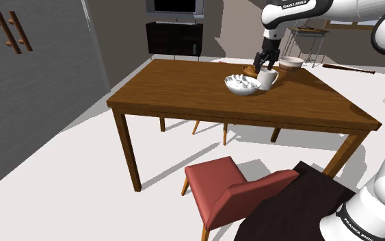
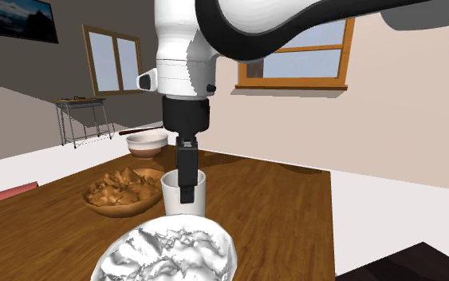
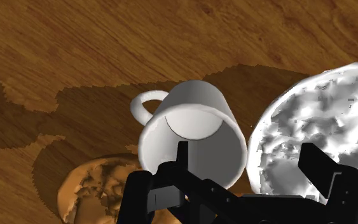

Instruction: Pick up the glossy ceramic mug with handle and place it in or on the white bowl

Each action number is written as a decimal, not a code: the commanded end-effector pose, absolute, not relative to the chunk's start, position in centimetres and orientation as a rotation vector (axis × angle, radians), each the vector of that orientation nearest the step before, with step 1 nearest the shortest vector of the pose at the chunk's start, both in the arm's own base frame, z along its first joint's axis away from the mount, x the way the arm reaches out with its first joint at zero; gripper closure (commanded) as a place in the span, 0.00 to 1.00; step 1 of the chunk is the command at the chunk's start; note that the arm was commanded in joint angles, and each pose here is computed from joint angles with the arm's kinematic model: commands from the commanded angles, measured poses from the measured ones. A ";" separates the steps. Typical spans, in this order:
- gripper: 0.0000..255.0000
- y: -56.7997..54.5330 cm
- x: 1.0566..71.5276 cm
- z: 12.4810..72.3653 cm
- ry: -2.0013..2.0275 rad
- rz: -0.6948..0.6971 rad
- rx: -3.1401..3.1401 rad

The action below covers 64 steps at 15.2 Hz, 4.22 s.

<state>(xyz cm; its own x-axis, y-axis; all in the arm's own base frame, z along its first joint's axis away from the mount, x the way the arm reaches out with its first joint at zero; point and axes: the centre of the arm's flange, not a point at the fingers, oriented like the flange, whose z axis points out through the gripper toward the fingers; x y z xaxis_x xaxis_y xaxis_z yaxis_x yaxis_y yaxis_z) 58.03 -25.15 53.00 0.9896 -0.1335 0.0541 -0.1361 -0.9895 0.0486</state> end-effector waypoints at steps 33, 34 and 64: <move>1.00 -25.3 58.1 58.0 -0.209 0.079 3.081; 1.00 -25.3 58.1 58.5 -0.209 0.079 3.081; 1.00 -12.0 61.4 67.7 -0.209 0.079 3.081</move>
<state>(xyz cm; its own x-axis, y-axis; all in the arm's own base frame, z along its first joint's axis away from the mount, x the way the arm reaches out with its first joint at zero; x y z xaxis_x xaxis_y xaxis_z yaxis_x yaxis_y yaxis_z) 61.40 -12.10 68.16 0.9896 -0.1332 0.0539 -0.1359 -0.9895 0.0487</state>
